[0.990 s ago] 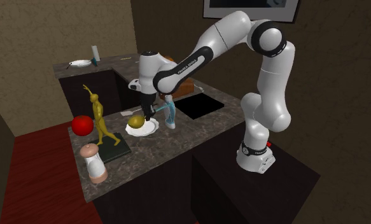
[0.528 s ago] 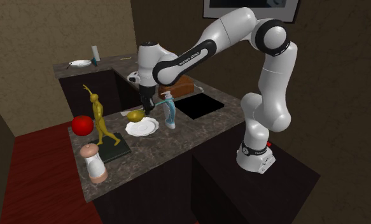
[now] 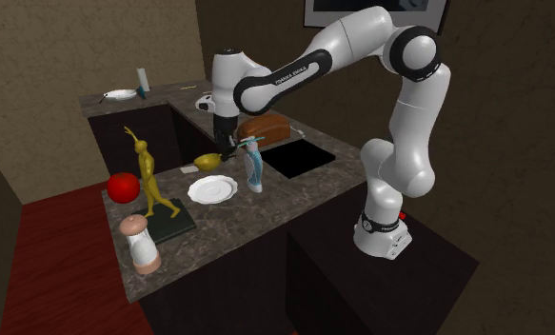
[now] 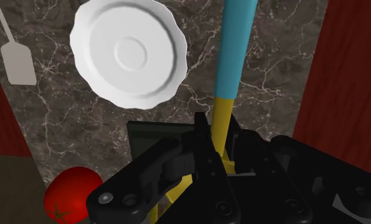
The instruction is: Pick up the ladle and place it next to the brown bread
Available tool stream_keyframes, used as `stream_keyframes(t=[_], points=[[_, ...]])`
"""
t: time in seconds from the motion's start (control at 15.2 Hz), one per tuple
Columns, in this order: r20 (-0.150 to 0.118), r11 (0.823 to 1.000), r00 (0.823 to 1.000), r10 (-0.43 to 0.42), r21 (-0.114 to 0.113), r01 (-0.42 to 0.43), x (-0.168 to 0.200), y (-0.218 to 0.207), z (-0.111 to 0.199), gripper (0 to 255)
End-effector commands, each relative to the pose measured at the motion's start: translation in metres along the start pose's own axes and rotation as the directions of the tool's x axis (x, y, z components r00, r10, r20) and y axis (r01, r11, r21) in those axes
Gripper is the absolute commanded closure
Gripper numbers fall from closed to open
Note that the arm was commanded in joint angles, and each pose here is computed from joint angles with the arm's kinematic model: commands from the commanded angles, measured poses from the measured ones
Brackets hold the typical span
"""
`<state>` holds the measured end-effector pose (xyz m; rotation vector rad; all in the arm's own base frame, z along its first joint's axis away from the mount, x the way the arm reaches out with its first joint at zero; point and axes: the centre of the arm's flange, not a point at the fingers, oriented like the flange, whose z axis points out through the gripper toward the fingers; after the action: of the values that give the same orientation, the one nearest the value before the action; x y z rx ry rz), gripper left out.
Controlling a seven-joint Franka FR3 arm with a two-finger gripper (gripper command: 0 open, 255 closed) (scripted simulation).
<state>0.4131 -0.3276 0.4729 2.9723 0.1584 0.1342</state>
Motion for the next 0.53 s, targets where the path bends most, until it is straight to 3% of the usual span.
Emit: stream_keyframes(t=[0.0,0.46], points=[[0.000,1.000,1.000,-0.001,0.000,0.001,-0.025,0.008,-0.001,255],[0.000,1.000,1.000,-0.001,0.000,0.001,-0.113,0.036,-0.003,255]])
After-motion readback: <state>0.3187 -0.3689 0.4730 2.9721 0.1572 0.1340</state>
